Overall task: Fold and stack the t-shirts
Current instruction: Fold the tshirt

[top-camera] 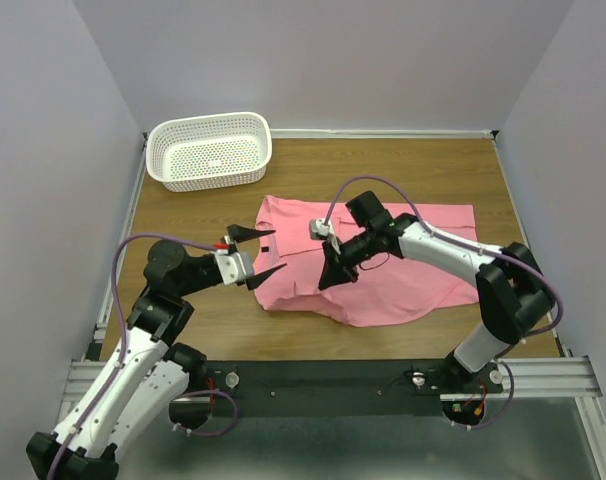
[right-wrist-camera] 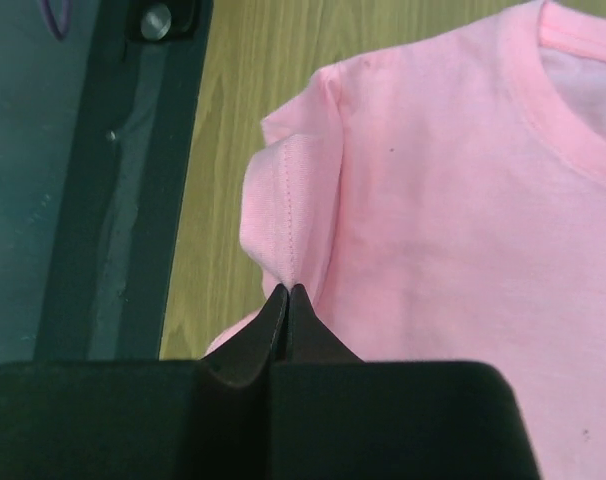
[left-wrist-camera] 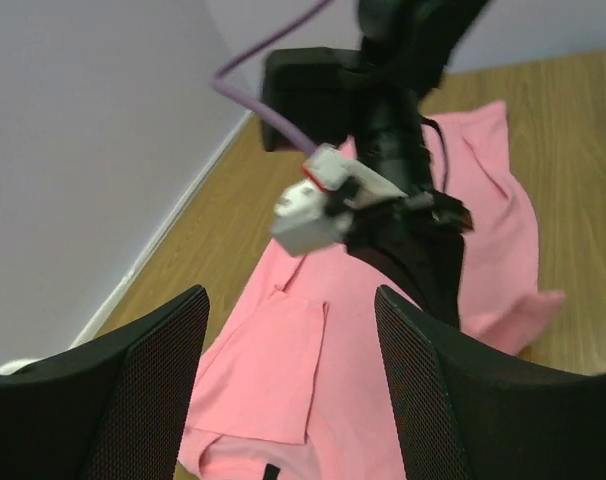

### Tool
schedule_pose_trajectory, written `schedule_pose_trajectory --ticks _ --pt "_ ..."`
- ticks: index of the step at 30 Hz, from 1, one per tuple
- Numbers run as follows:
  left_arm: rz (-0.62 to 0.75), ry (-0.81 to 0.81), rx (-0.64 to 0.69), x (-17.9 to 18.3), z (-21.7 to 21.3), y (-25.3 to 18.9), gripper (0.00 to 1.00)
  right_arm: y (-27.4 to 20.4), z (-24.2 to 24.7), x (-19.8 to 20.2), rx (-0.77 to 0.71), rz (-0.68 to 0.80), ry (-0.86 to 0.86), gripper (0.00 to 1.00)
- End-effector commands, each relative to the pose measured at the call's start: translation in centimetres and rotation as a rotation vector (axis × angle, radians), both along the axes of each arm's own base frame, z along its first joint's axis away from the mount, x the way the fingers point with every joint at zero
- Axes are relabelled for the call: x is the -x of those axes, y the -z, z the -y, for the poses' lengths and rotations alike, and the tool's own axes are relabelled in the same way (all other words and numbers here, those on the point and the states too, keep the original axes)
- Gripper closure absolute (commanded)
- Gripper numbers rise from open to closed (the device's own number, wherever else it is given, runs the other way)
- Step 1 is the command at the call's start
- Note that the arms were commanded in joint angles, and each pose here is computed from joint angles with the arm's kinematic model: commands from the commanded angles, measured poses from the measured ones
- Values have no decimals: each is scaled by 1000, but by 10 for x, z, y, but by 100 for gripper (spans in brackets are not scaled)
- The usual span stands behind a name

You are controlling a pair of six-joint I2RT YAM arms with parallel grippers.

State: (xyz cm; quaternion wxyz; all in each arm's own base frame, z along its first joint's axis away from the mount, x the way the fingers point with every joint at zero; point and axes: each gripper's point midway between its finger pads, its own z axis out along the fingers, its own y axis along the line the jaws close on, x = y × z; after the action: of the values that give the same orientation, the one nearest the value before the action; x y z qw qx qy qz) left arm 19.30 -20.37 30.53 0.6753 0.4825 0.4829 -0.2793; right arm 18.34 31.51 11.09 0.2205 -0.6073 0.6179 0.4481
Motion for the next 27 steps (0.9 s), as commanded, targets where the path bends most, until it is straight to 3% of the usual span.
schedule_pose_trajectory --ticks 1,4,7,13,27 --pt "183 144 -179 11 24 35 28 -19 -2 0 -115 -175 -51 99" --pt "172 199 -272 22 47 61 33 -22 -2 -7 -146 -250 -49 99" --pt "155 147 -392 15 56 91 35 -26 -3 -12 -172 -303 -48 99" --pt "224 81 -504 12 55 113 57 -30 0 -17 -199 -366 -37 99" --pt "264 79 -621 13 52 157 53 -32 4 -22 -227 -436 -27 99"
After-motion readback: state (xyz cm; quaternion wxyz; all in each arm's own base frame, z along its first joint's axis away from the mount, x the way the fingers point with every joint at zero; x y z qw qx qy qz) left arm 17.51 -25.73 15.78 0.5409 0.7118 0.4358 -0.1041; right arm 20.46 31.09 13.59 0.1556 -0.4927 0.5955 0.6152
